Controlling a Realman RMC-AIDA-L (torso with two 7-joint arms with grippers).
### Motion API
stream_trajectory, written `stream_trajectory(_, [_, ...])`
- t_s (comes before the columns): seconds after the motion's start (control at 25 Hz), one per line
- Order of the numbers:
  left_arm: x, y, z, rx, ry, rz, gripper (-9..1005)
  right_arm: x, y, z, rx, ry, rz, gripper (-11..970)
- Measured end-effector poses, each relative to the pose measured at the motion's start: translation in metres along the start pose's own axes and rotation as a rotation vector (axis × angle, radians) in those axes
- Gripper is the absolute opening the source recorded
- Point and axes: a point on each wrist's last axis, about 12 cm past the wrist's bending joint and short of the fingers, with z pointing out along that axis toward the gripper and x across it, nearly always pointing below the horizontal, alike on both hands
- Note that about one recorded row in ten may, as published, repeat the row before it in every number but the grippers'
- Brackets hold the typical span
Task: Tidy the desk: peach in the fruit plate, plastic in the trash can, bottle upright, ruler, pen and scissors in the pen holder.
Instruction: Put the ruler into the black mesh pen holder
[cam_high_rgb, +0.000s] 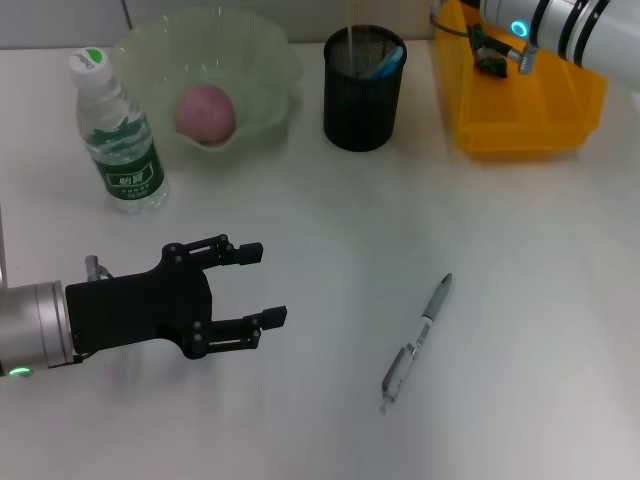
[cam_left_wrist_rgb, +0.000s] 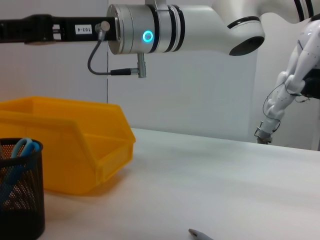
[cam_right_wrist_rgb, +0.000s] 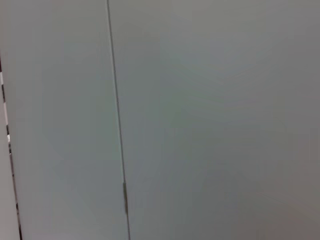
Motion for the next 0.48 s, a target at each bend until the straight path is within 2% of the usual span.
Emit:
stream_trajectory(0.16, [0.0,0.0001,-0.0002,-0.001,-0.001,-0.002,776,0.0027,-0.0006,-0.0019,0.003,0.006,0.006,382])
stream_trajectory(0.48, [0.0019,-0.0007,-0.0021,-0.013,0.001,-0.007,777,0.0047,-0.0016,-0.0039,0.008,0.009,0.01,522])
